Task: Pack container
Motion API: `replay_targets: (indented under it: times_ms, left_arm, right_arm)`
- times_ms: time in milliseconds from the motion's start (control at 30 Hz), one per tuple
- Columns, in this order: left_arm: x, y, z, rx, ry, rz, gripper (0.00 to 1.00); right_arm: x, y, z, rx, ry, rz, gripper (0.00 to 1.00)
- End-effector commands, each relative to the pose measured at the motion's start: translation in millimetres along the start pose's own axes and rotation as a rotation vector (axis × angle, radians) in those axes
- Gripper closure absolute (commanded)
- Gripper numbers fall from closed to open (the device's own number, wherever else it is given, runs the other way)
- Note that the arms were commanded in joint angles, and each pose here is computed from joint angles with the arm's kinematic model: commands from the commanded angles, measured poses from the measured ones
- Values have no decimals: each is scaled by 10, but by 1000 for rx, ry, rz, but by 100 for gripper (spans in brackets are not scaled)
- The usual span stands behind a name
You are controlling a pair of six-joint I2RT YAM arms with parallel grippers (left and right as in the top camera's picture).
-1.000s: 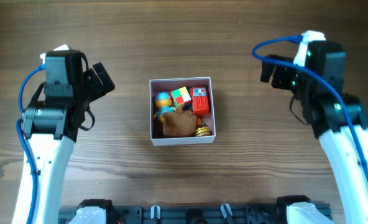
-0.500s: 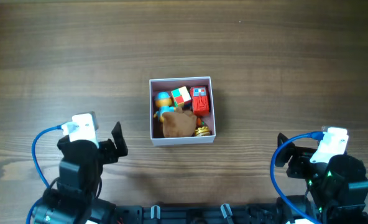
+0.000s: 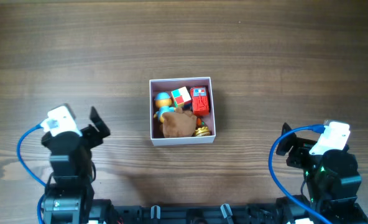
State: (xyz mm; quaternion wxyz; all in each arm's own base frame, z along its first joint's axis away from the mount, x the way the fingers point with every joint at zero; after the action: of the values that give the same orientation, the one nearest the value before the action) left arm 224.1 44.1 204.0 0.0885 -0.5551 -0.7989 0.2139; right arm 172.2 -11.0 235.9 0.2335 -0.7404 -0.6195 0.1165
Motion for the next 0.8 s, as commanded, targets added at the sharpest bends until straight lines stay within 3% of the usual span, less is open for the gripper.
replay_targets:
  times_ms: [0,233,400,533,767]
  left_arm:
    - [-21,27,10,10,13,67,0]
    - [-32,-285,-174,-139,46,113,0]
    - [-76,-462,-225,-202,38,174,0]
    - [-69,-505,-228,-220,37,178,0]
    - [-67,-507,-222,-218,34,178,0]
  right_arm:
    - [-36,18,-22,-26,31,28,0]
    - [-44,35,-12,-30,17,34,0]
    - [90,16,-26,-30,-102,-58,0]
    - [-69,-60,-44,-46,-41,37,0]
    - [-72,-217,-30,-92,30,-6,0]
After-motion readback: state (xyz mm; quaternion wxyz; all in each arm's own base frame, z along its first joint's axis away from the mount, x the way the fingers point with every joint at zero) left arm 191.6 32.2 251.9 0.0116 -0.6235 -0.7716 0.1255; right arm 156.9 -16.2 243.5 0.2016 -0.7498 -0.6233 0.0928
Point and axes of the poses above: each gripper's point midway between its finger pads, its own y axis out along the fingers, its own x axis along the line the jaws close on, z = x × y, the point moved 3 cm from there along -y, back along the fingers, and after that the axes turned 2 degrees about y, right-handed, at the moved point
